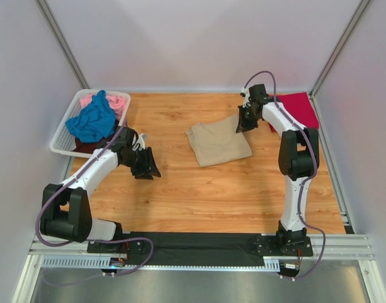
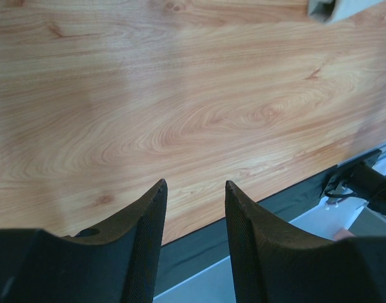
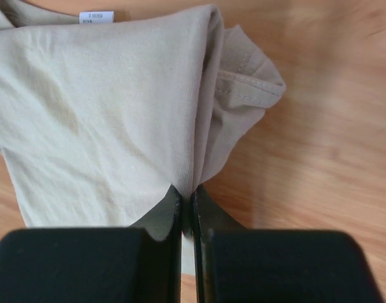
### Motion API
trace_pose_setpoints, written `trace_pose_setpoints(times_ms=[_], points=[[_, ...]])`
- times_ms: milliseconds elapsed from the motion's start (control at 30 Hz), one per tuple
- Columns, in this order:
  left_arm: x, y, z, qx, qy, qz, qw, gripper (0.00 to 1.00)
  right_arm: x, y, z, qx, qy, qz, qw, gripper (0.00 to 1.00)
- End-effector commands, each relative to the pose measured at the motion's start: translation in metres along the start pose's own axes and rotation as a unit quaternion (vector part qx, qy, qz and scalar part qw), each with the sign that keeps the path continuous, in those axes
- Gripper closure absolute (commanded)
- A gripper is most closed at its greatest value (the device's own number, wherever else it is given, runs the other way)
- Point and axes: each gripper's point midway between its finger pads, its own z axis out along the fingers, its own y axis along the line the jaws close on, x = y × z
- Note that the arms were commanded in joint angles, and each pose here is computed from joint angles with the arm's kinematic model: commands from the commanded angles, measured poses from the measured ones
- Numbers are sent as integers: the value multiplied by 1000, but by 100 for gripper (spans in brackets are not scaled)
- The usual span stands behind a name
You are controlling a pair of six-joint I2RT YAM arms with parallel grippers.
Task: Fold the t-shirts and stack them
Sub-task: Neatly place the folded tshirt to the corner
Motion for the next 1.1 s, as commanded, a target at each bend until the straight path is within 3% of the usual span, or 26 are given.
trace_pose_setpoints(times_ms=[0,67,400,600,833,1067], points=[[-7,-7,-6,11,-17,1,1000,51,-28,-39,-16,77,-12,-33,996,100],[-6,-7,-7,10,-15,-3,1000,51,-30,-56,-12,104,2,-31,994,100],[-1,-11,-6,18,13,-16,1000,51,-95,-107,-54,225,-47,-92,969,100],[0,-13,9,36,38,-30,998,51,-95,-120,-52,203,-51,-78,975,100],[3,-5,18,27,56,-25,998,51,-86,-133,-8,170,-39,-44,984,100],[4,-5,14,24,56,-21,998,51,-102,-132,-36,196,-68,-43,977,100]])
